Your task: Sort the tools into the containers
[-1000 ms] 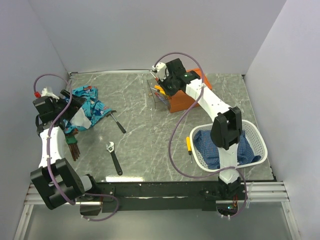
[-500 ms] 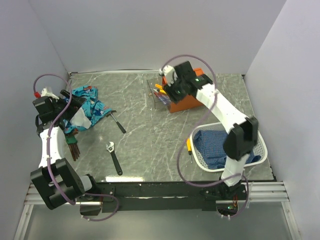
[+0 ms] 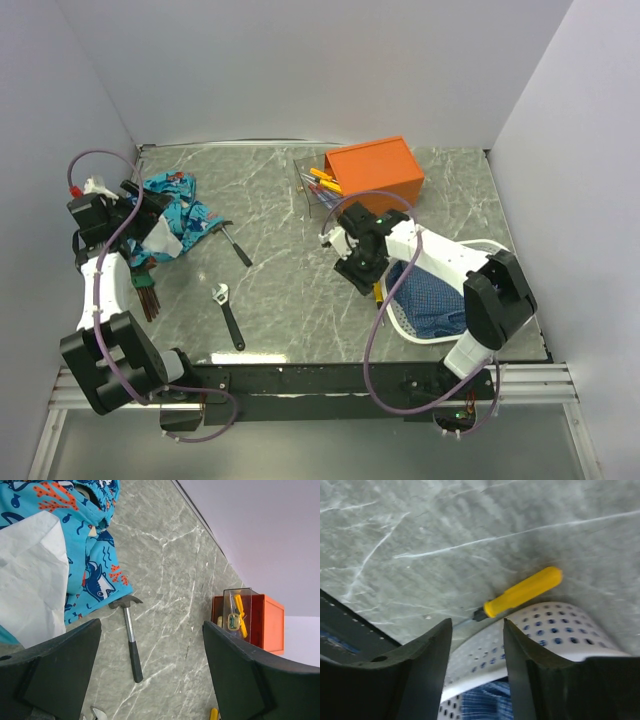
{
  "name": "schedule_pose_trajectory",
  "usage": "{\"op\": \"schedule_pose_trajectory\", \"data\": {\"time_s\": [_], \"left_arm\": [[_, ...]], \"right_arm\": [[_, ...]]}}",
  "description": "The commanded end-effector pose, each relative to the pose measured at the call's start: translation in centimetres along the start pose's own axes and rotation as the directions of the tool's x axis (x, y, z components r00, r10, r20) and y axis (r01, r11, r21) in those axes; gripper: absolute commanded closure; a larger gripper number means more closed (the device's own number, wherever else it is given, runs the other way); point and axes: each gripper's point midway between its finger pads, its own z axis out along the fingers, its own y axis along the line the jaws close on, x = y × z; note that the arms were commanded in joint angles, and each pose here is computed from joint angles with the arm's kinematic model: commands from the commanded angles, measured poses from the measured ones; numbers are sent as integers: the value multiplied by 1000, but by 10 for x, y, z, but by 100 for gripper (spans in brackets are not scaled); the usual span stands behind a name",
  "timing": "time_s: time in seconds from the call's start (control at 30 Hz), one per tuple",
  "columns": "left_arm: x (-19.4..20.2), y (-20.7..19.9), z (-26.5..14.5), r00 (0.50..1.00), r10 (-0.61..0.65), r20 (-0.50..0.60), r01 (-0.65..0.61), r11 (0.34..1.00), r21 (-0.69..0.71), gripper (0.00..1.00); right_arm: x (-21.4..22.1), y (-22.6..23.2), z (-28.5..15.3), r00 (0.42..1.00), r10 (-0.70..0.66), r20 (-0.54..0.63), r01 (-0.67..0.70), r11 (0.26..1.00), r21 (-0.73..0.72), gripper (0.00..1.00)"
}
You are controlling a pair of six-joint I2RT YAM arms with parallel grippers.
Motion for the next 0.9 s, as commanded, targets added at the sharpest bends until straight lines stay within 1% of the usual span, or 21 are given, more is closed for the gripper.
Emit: {"op": "schedule_pose_trajectory", "data": {"time_s": [0.0,0.03,0.2,0.23,0.3,0.33,0.43,0.47,0.57,0.73,0.87], "left_arm": [[-4,-9,-2,1000,5,22,-5,999,34,11],[-3,-10,-2,1000,-1,22,0,999,40,11],[2,-9,-7,1000,-6,25,5,999,45,10],[3,-10,-7,1000,-6,26,4,999,45,10],[3,-11,-11,999,-2,33,1,999,47,10],[3,-11,-12,999,1,39,-3,999,48,10],[4,-12,-15,999,10,52,-13,999,52,10],[5,-11,-16,998,12,54,-14,999,50,10],[4,-12,-19,997,25,69,-29,998,55,9],[7,-16,-23,996,20,90,-27,996,84,9],[4,-17,-23,996,19,90,-27,996,88,9]], "right_arm": [[-12,0,2,996,91,22,-92,994,52,45],[-13,1,6,993,119,13,-120,991,57,43],[-32,10,24,994,110,-6,-109,990,94,40],[-33,4,26,993,121,-8,-119,983,138,39],[-37,-1,33,991,133,-17,-128,978,163,38],[-38,-7,35,988,152,-17,-146,968,202,37],[-43,-20,43,988,149,-28,-137,954,266,36],[-40,-26,47,988,144,-54,-121,946,300,36],[-38,-38,47,989,119,-85,-82,934,347,35],[-21,-47,53,982,100,-157,-36,930,367,34],[3,-54,58,970,103,-220,-11,924,383,32]]}}
